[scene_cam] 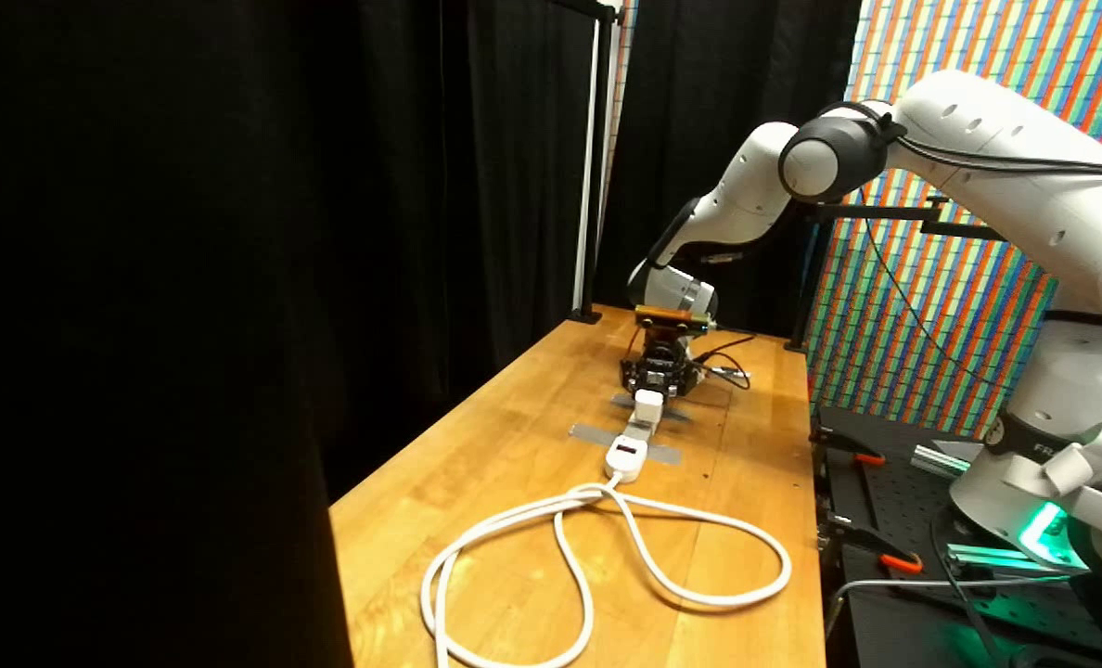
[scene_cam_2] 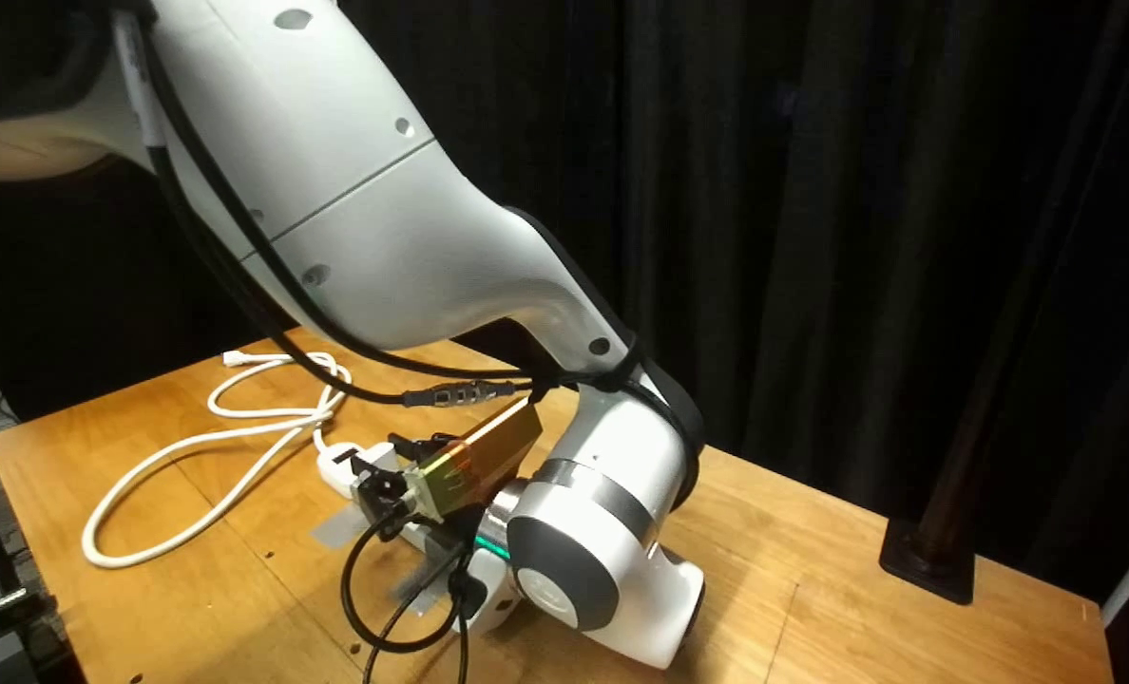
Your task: Plug the charger head in the adapter
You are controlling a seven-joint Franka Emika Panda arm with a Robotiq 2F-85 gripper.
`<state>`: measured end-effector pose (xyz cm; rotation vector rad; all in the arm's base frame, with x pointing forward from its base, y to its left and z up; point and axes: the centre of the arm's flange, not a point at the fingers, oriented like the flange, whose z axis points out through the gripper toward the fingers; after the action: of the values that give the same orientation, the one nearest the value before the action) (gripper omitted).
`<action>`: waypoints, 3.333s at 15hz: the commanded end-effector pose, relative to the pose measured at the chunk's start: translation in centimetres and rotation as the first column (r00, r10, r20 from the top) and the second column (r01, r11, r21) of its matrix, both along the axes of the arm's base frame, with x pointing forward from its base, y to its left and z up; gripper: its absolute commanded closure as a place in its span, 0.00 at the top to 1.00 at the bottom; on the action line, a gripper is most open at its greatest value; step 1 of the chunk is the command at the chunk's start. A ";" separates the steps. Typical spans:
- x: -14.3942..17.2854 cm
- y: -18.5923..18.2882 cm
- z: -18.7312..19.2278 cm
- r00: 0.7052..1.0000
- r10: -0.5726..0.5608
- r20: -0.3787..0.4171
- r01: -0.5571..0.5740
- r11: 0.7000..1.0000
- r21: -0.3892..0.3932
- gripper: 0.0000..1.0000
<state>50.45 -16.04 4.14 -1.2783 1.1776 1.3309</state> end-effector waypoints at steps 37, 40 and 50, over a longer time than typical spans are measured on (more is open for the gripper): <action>0.2 0.0 1.2 0.995 0.045 0.092 -0.056 0.991 0.119 0.23; 0.4 0.1 0.3 0.997 0.036 0.063 -0.041 0.996 0.084 0.23; 2.0 -1.2 0.3 0.997 0.026 0.067 -0.024 0.999 -0.027 0.23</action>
<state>51.48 -16.87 4.29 -1.3410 1.1224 1.2962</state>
